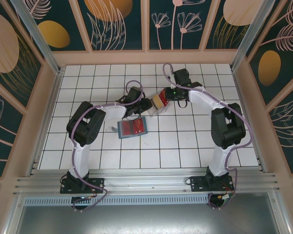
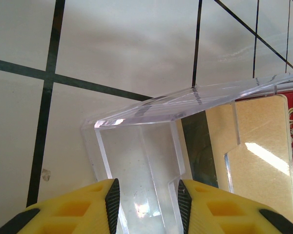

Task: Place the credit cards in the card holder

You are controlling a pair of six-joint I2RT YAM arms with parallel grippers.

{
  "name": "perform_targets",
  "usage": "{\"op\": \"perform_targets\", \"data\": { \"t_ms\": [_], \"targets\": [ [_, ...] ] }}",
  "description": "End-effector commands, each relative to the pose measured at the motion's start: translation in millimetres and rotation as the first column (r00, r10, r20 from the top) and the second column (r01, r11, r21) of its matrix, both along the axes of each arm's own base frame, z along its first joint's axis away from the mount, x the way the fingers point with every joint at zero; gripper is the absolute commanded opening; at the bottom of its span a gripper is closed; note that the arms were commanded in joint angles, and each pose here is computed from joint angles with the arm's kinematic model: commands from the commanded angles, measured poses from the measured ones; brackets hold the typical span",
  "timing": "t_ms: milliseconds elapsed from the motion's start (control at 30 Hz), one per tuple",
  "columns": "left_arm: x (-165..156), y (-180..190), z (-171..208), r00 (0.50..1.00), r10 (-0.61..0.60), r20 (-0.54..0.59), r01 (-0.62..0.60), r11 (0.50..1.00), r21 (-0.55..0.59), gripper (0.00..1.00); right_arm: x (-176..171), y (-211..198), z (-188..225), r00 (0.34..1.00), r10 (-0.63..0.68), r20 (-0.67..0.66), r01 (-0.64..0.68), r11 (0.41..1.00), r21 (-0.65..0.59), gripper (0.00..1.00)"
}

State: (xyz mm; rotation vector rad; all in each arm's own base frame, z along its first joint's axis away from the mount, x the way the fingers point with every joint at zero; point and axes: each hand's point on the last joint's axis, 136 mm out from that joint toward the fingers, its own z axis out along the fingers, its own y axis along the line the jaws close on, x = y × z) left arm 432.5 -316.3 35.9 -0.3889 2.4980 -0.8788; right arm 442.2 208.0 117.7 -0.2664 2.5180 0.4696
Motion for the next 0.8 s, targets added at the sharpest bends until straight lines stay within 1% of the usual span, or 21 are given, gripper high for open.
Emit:
{"op": "perform_targets", "data": {
  "t_ms": [0,200,300,400,533,667,767],
  "targets": [
    [-23,15,-36,0.992,0.007,-0.122,0.002,0.997,0.074,0.39,1,-2,27,0.999,0.000,0.044,-0.001,1.000,0.015,0.10],
    [-24,16,-35,0.993,0.008,-0.121,0.001,0.997,0.075,0.39,-2,4,30,0.999,0.010,0.031,-0.012,0.997,0.070,0.09],
    [-25,16,-35,0.993,0.008,-0.120,0.001,0.997,0.075,0.39,-4,8,44,0.999,0.016,0.039,-0.021,0.991,0.136,0.09],
    [-23,15,-27,0.994,0.004,-0.111,0.003,0.998,0.064,0.39,-7,11,57,0.998,0.026,0.059,-0.036,0.984,0.175,0.09],
    [-19,11,0,0.997,-0.007,-0.073,0.010,0.999,0.044,0.40,-17,17,69,0.996,0.054,0.074,-0.071,0.968,0.240,0.09],
    [-15,10,35,1.000,-0.018,-0.019,0.019,0.999,0.034,0.42,-34,26,81,0.993,0.089,0.081,-0.111,0.934,0.338,0.09],
    [-17,17,55,1.000,-0.018,0.014,0.017,0.998,0.055,0.43,-50,29,86,0.992,0.103,0.079,-0.126,0.910,0.395,0.09]
  ]
}}
